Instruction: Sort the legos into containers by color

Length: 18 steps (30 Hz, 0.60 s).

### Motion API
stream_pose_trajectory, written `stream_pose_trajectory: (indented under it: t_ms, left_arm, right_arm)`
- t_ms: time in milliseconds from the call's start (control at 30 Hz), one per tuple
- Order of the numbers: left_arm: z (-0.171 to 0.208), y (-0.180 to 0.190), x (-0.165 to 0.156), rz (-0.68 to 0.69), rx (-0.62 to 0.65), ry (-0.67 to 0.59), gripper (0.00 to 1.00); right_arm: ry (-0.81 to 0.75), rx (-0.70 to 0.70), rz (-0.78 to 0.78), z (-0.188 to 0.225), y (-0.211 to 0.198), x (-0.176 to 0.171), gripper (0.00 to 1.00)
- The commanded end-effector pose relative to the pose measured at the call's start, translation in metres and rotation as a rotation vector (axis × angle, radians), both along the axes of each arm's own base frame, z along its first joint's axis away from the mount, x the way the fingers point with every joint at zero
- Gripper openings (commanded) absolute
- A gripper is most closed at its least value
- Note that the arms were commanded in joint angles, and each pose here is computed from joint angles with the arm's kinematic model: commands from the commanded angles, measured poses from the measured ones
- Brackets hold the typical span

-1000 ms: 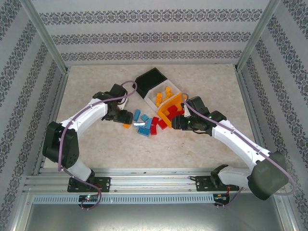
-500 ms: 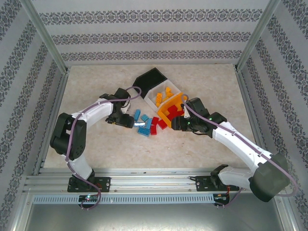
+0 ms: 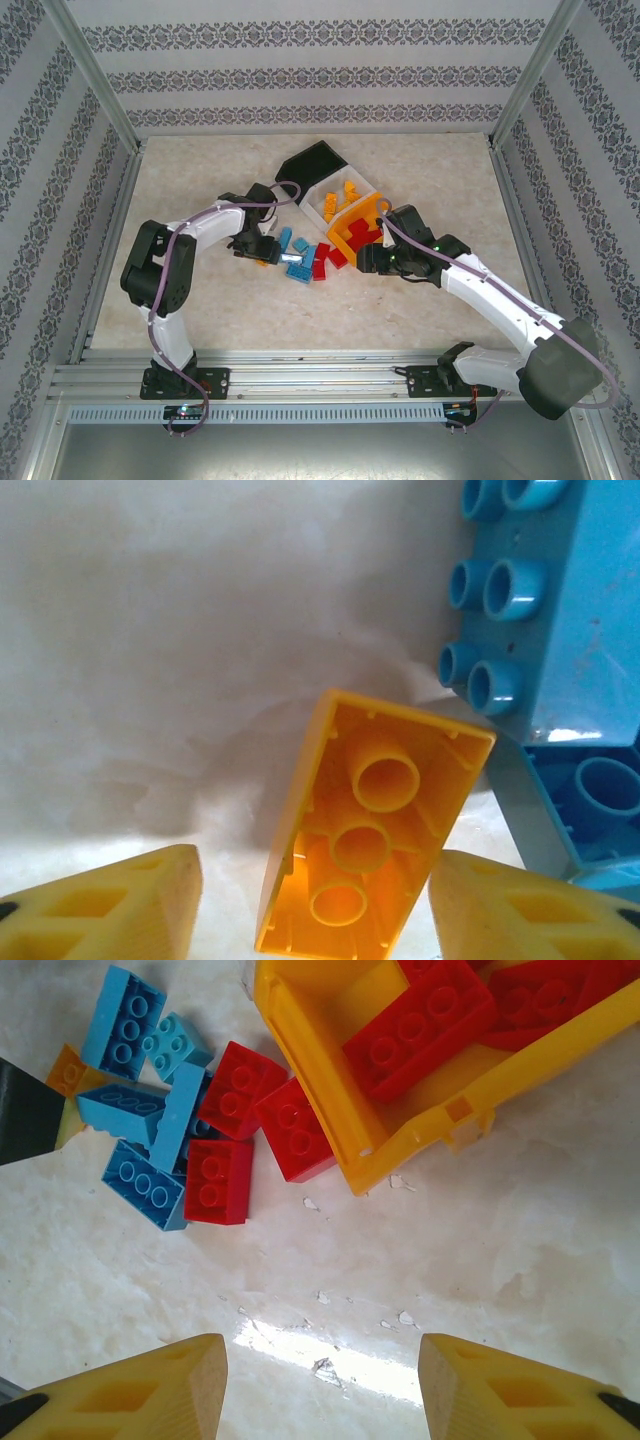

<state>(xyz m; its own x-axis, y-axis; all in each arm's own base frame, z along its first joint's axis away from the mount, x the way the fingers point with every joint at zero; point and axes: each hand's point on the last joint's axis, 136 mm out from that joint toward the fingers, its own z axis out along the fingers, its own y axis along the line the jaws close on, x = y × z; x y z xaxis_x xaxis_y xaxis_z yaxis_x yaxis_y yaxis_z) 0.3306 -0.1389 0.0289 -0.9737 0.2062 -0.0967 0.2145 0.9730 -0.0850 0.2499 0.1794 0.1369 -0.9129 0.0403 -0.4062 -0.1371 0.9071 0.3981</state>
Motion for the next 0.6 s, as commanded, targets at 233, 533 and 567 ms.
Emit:
stream_pose_trajectory:
  t_ms: [233, 533, 567]
  left_arm:
    - [0.0, 0.005, 0.008, 0.03, -0.027, -0.008, 0.44]
    - [0.009, 0.019, 0.002, 0.112, -0.044, -0.022, 0.41]
    - [0.013, 0.021, 0.002, 0.126, -0.051, -0.031, 0.41]
  right_arm:
    - [-0.011, -0.005, -0.015, 0.0, -0.001, 0.0, 0.54]
    - [-0.019, -0.009, -0.022, 0.0, -0.003, 0.001, 0.54]
    - [-0.021, -0.008, -0.022, 0.0, -0.003, 0.001, 0.54]
